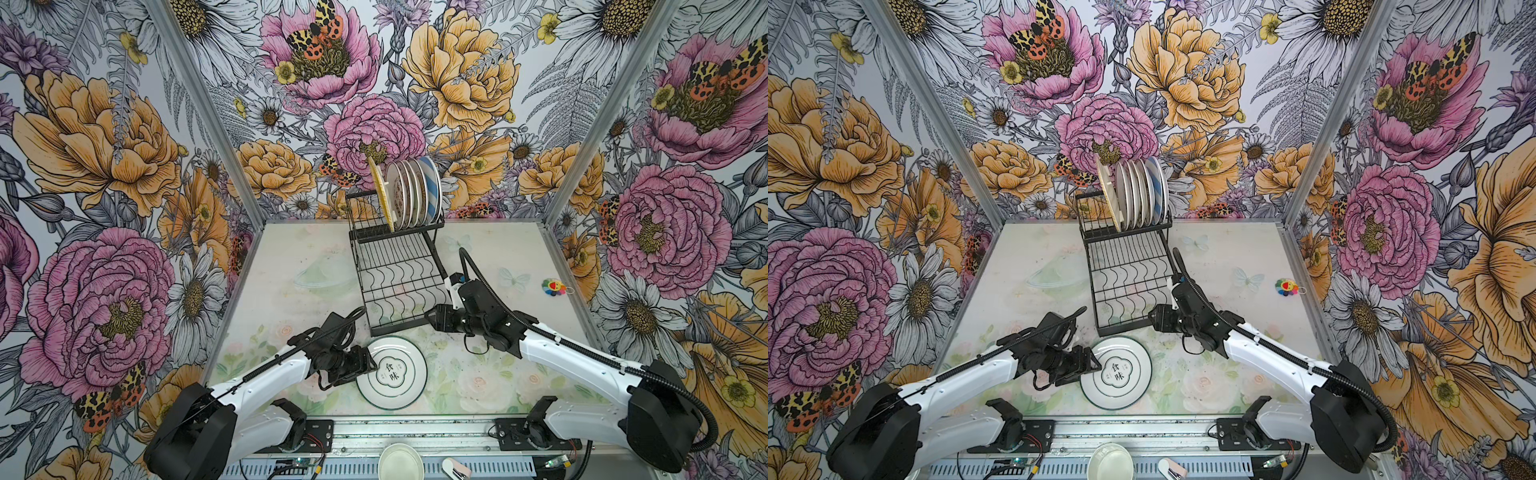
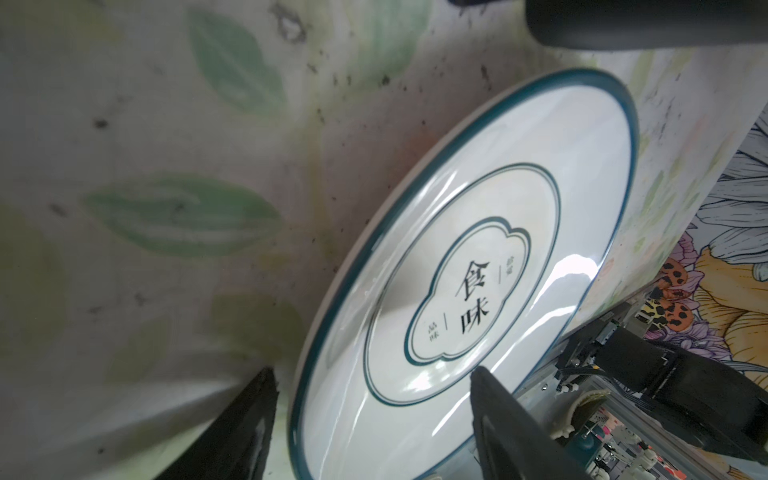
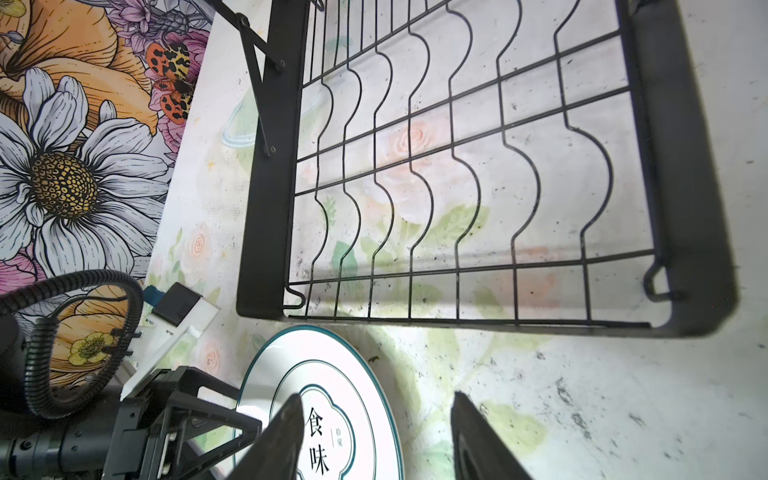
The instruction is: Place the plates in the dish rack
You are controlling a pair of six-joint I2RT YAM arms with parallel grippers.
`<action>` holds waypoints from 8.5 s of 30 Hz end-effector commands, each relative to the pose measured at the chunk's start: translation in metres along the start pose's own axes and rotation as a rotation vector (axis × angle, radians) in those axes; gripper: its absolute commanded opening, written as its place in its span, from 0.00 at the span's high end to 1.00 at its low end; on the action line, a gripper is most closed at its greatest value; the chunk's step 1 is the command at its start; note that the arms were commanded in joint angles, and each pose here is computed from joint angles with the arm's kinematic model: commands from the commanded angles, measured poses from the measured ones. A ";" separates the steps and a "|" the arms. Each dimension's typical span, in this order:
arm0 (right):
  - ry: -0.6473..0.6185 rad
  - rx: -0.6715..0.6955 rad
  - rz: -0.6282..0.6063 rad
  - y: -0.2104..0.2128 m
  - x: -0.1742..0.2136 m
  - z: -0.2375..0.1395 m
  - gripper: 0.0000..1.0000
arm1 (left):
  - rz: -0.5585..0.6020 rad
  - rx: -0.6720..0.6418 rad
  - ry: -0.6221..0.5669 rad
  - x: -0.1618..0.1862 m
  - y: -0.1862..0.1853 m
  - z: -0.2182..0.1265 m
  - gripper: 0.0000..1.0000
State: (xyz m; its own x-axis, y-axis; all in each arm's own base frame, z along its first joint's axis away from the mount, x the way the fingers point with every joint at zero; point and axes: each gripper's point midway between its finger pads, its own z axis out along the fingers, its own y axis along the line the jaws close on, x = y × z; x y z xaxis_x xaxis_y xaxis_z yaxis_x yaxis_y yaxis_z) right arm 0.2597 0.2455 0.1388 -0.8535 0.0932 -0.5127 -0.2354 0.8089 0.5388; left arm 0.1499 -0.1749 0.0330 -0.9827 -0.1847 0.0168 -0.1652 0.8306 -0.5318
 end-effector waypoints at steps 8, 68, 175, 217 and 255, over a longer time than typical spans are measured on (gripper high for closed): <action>-0.021 -0.047 0.007 0.005 -0.008 -0.009 0.43 | -0.023 0.070 -0.061 0.003 0.008 0.011 0.47; 0.292 -0.584 -0.005 0.070 0.022 -0.043 0.50 | 0.286 0.554 -0.189 -0.019 -0.122 -0.101 1.00; -0.866 0.688 -0.640 0.216 -0.318 -0.004 1.00 | 0.152 0.086 -0.526 -0.113 -0.033 -0.126 0.01; -0.784 0.787 -0.667 0.177 -0.317 0.027 1.00 | 0.162 0.072 -0.527 -0.110 -0.033 -0.126 0.01; -0.809 0.715 -0.621 0.186 -0.317 0.001 0.64 | 0.178 0.054 -0.537 -0.106 -0.035 -0.127 0.01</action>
State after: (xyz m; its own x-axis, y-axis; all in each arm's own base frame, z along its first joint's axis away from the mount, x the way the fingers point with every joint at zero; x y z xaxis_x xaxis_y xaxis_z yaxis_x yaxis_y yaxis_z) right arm 0.5032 0.3738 0.3610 -0.1496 -0.3558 -0.9225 0.0256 0.9313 -0.3633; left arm 0.2490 -0.1193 0.1503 -0.8285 -0.3123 -0.4648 -0.0059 0.8349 -0.5504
